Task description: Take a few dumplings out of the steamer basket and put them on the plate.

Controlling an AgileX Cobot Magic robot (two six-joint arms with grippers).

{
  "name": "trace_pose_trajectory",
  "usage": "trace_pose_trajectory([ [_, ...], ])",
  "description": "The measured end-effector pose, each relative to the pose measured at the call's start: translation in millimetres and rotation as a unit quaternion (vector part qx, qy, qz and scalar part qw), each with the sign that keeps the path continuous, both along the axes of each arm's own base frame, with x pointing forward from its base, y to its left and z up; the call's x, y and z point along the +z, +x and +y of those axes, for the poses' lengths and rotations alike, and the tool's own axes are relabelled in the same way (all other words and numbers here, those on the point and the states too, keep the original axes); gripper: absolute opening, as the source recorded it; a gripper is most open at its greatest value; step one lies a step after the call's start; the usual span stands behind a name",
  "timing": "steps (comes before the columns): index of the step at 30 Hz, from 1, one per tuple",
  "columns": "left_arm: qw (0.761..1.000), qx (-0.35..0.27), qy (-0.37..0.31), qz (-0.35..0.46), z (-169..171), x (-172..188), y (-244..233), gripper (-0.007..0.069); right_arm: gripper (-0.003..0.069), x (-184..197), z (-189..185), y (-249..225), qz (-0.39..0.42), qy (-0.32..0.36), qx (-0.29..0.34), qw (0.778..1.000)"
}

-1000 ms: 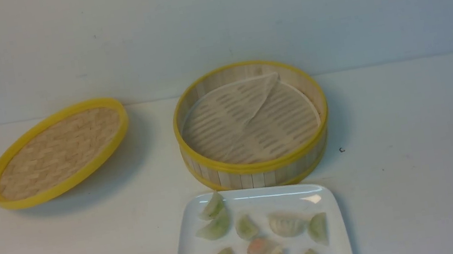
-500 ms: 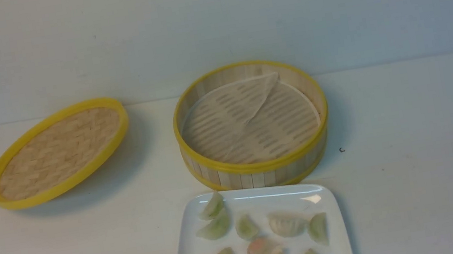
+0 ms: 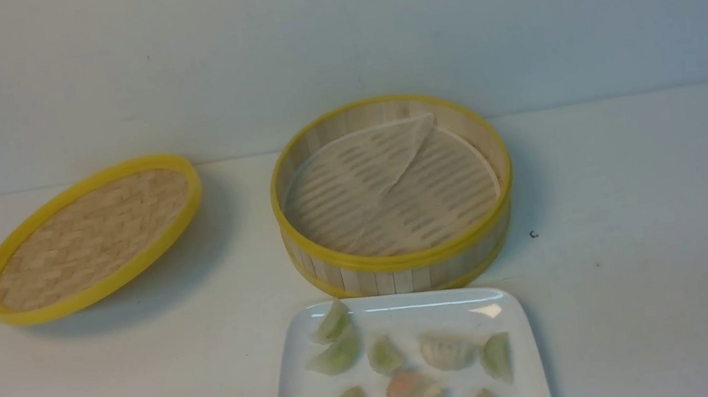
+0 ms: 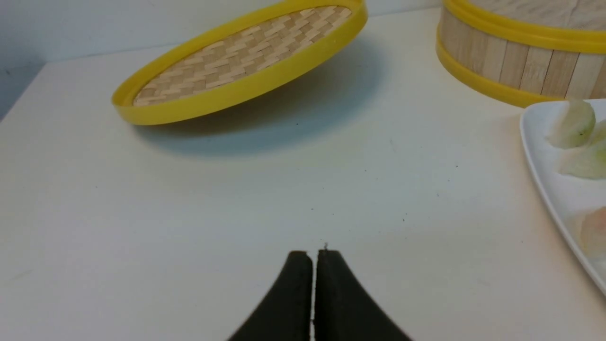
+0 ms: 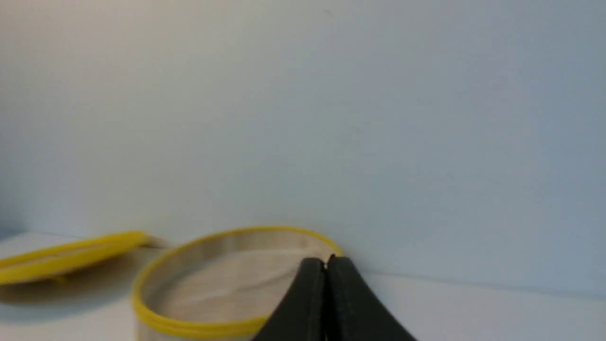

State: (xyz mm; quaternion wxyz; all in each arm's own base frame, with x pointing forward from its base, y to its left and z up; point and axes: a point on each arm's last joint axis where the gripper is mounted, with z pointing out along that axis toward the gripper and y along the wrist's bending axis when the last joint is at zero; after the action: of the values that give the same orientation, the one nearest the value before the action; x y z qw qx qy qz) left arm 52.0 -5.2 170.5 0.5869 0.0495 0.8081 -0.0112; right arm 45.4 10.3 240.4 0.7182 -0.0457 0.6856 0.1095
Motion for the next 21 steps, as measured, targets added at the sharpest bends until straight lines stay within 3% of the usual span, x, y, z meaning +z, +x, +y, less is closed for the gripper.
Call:
trace_pose_trajectory([
  [3,1.000,0.000,0.000,0.000,0.0,0.0,0.0,-0.0006,-0.0015,-28.6,-5.5,6.8,0.050,-0.007,-0.065,0.997],
  [9,1.000,0.000,0.000,0.000,0.0,0.0,0.0,-0.0006,-0.0015,-55.8,-12.4,9.9,0.098,-0.008,-0.129,0.987],
  [17,1.000,0.000,0.000,0.000,0.0,0.0,0.0,-0.0006,-0.0015,-60.0,-13.6,8.8,0.126,-0.022,-0.138,0.982],
  [21,1.000,0.000,0.000,0.000,0.0,0.0,0.0,-0.0006,-0.0015,-60.1,-10.7,8.9,0.126,-0.026,-0.112,0.985],
])
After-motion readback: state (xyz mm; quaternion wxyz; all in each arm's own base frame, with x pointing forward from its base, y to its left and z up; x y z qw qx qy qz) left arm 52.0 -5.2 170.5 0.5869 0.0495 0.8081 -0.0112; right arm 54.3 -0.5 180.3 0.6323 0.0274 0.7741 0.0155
